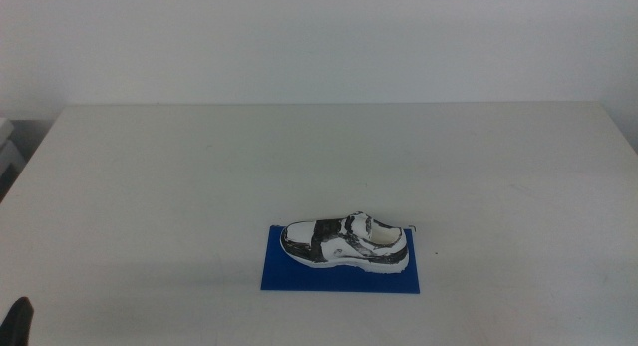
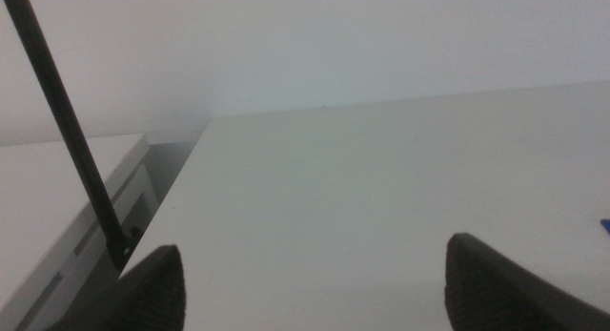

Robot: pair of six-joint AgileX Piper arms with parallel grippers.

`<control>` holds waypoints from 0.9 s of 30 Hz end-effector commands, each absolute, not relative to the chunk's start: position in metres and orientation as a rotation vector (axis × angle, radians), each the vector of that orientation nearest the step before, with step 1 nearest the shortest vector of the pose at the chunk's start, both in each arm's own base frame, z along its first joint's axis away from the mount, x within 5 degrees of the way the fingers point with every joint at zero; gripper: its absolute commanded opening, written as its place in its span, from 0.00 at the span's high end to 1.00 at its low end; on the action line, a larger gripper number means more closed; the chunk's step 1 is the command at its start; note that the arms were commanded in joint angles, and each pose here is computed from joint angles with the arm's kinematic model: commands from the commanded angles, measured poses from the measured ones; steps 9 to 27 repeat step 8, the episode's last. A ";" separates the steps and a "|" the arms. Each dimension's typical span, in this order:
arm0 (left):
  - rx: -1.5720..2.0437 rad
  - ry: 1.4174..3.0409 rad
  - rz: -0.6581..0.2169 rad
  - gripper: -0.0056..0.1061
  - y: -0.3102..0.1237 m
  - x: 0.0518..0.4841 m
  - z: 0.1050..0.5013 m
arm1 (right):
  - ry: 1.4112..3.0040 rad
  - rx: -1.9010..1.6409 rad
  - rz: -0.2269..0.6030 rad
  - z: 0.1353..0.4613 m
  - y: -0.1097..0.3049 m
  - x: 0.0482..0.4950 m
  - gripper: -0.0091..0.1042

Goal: Use one arm to grab the shoe from the table and place it on the mat.

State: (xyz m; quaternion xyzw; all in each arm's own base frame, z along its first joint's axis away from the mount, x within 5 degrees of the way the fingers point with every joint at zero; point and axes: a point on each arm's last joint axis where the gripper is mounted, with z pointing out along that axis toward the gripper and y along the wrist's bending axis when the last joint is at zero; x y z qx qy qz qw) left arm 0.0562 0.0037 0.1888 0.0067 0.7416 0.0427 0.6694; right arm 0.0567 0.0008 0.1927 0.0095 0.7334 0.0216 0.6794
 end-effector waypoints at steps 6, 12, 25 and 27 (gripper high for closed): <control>0.016 1.571 0.078 0.11 0.002 0.055 0.196 | 1.579 -0.001 0.019 0.199 0.000 0.055 0.37; 0.016 1.571 0.078 0.11 0.002 0.055 0.196 | 1.579 -0.001 0.019 0.199 0.000 0.055 0.37; 0.016 1.571 0.078 0.11 0.002 0.055 0.196 | 1.579 -0.001 0.019 0.199 0.000 0.055 0.37; 0.016 1.571 0.078 0.11 0.002 0.055 0.196 | 1.579 -0.001 0.019 0.199 0.000 0.055 0.37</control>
